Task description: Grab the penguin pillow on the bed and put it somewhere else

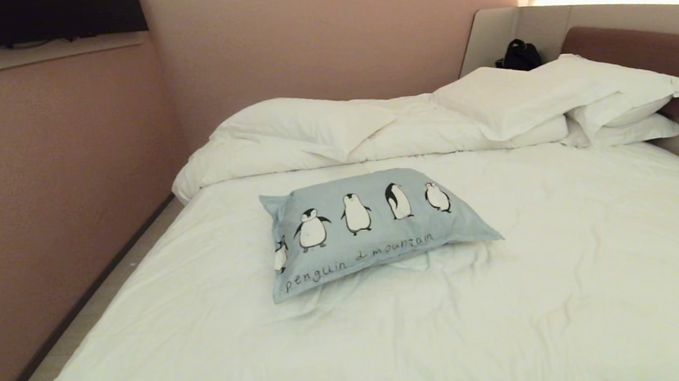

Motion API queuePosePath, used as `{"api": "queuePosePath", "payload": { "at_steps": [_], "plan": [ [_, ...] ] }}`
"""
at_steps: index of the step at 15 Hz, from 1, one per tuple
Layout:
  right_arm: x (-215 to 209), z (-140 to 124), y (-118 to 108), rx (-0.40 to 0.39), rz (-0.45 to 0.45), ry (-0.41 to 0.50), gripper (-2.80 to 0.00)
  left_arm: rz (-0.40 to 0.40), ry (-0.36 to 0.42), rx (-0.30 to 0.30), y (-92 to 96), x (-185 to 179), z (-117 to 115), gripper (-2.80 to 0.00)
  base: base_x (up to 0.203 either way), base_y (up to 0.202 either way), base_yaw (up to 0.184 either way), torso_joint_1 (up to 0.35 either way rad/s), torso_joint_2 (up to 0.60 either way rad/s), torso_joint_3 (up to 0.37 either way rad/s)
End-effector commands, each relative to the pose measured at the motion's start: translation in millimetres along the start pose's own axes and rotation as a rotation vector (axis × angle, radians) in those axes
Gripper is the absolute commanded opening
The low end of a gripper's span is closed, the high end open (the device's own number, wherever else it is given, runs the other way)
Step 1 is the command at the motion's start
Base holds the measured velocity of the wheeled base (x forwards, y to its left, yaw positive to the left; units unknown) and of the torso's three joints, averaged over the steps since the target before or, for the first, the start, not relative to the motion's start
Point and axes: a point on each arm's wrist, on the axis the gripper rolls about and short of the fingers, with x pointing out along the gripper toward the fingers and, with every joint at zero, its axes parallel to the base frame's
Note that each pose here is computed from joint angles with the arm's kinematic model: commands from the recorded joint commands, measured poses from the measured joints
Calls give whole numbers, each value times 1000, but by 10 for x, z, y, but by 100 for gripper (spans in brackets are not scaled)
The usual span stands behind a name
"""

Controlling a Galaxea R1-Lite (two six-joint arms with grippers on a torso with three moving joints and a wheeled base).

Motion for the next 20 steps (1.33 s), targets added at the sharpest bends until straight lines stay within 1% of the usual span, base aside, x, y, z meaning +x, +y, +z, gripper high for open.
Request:
{"api": "queuePosePath", "payload": {
  "at_steps": [1,3,4,6,8,9,11,14,15,16,17,20],
  "plan": [
    [-217,-9,-229,6,-77,-67,-280,0,-1,-1,0,0,0,-280,0,0,0,0,0,0],
    [-338,-93,-349,3,-78,-93,-280,0,-1,-1,0,0,0,-280,0,0,0,0,0,0],
    [-361,-131,-373,1,-49,-100,-280,0,-1,-1,0,0,0,-280,0,0,0,0,0,0],
    [-386,-248,-407,7,64,-104,-280,0,-1,-1,0,0,0,-280,0,0,0,0,0,0],
    [-390,-313,-385,25,133,-101,-280,0,-1,-1,0,0,0,-280,0,0,0,0,0,0],
    [-402,-370,-379,22,184,-88,-280,0,-1,-1,0,0,0,-280,0,0,0,0,0,0],
    [-468,-491,-414,13,291,-50,-280,0,-1,-1,0,0,0,-280,0,0,0,0,0,0],
    [-650,-703,-549,6,502,45,-280,0,-1,-1,0,0,0,-280,0,0,0,0,0,0],
    [-676,-746,-555,42,562,89,-280,0,-1,-1,0,0,0,-280,0,0,0,0,0,0],
    [-683,-765,-544,76,610,109,-280,0,-1,-1,0,0,0,-280,0,0,0,0,0,0],
    [-686,-804,-525,81,656,127,-280,0,-1,-1,0,0,0,-280,0,0,0,0,0,0],
    [-688,-1067,-447,38,771,225,-280,0,-1,-1,0,0,0,-280,0,0,0,0,0,0]
  ]
}}
